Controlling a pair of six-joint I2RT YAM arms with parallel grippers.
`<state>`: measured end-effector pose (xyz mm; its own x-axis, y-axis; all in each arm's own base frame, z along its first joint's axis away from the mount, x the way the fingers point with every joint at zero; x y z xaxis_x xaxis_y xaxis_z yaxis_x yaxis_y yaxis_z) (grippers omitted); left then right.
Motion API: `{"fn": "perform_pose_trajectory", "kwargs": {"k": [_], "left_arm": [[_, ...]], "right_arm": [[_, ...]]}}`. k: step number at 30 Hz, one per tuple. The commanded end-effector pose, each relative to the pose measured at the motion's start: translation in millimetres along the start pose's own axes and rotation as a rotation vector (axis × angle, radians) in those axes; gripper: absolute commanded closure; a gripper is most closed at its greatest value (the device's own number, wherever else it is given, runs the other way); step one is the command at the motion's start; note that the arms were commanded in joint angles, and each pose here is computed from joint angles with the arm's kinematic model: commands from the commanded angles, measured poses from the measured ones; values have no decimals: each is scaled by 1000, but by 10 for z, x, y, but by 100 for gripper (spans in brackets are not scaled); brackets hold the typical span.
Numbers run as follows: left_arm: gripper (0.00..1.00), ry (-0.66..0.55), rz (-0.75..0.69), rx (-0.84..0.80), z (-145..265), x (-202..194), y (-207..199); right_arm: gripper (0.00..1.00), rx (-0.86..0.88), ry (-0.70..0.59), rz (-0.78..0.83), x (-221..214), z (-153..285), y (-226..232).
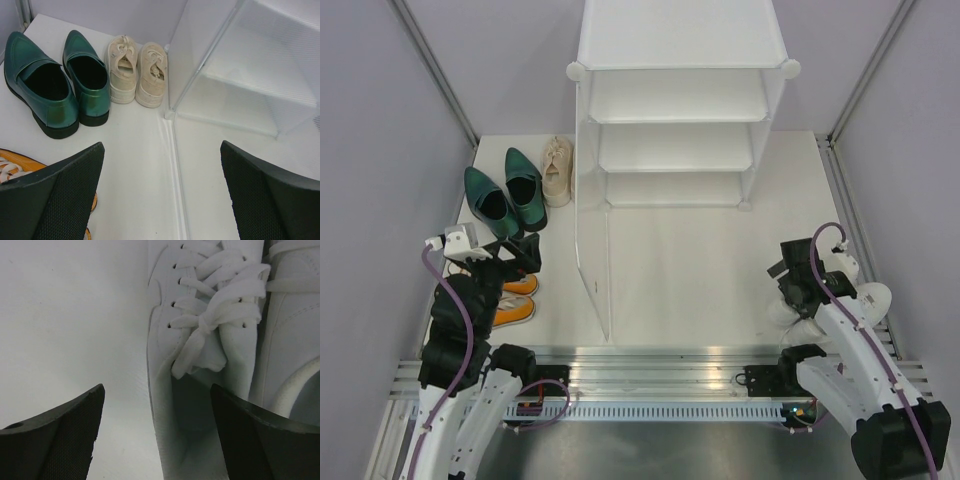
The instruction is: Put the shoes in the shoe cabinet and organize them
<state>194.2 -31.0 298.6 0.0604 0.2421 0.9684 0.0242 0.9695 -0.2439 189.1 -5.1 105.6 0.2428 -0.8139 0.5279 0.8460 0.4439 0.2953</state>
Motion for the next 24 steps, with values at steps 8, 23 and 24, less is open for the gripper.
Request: {"fn": "perform_pose_trajectory", "kwargs": {"k": [8, 23, 24], "left_arm": [[0, -31, 26, 0, 8, 61, -9], [0, -27, 26, 6, -4, 48, -3], [0, -29, 26, 8, -1, 52, 2]], "right_arm": [[78, 68, 82, 32, -232, -249, 228], [99, 446, 189, 291, -590, 413, 1018], [99, 487, 185, 308, -616, 510, 1134]]}}
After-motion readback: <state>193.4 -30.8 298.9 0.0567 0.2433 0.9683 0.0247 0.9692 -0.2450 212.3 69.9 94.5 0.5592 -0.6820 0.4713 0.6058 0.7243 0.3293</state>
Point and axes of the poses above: each gripper's point midway between its finger pads, its own z axis back along the fingers, its own y axis along the line the jaws close on, x = y × z, the point moved 2 cm from there along z, back along the fingers, and after that the axes turned 6 degrees about -z, right-handed, at the moved point
